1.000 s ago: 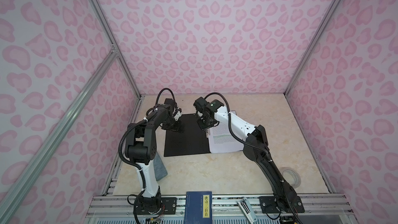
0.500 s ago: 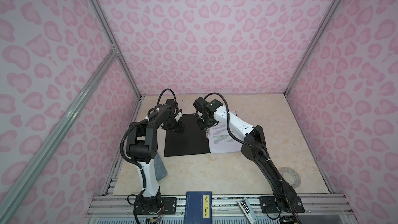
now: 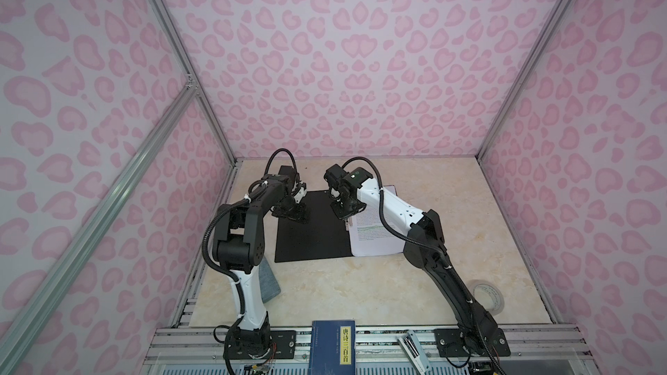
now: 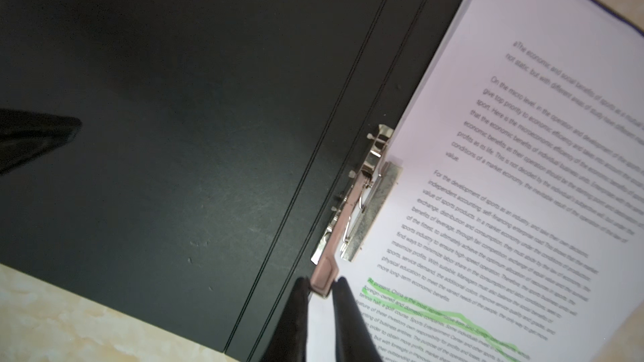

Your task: Put the files into the folder

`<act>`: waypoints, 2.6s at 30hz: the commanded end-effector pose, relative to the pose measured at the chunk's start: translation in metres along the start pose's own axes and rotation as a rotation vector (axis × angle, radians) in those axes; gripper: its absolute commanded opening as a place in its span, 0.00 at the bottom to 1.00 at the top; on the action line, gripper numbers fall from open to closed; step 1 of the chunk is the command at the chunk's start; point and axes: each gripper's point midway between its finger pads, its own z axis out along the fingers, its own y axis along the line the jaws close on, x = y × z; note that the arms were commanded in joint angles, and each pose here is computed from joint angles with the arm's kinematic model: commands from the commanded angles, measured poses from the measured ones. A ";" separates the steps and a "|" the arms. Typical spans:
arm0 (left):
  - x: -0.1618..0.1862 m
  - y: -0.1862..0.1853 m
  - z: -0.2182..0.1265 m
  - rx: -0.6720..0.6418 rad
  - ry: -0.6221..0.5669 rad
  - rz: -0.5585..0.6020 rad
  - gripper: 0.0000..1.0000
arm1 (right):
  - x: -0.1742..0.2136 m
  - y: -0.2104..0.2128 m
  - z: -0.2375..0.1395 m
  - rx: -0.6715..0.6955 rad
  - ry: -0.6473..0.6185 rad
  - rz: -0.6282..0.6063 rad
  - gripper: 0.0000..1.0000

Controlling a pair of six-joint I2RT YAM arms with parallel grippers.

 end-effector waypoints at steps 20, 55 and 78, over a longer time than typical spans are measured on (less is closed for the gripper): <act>0.002 0.004 0.003 -0.021 0.015 0.027 0.96 | -0.008 0.009 -0.001 -0.043 -0.017 -0.014 0.19; 0.004 0.004 0.006 -0.020 0.024 0.035 0.95 | 0.004 -0.009 0.013 -0.020 0.053 0.013 0.12; 0.006 0.004 0.006 -0.019 0.029 0.038 0.95 | 0.016 -0.005 0.022 -0.047 0.109 0.027 0.03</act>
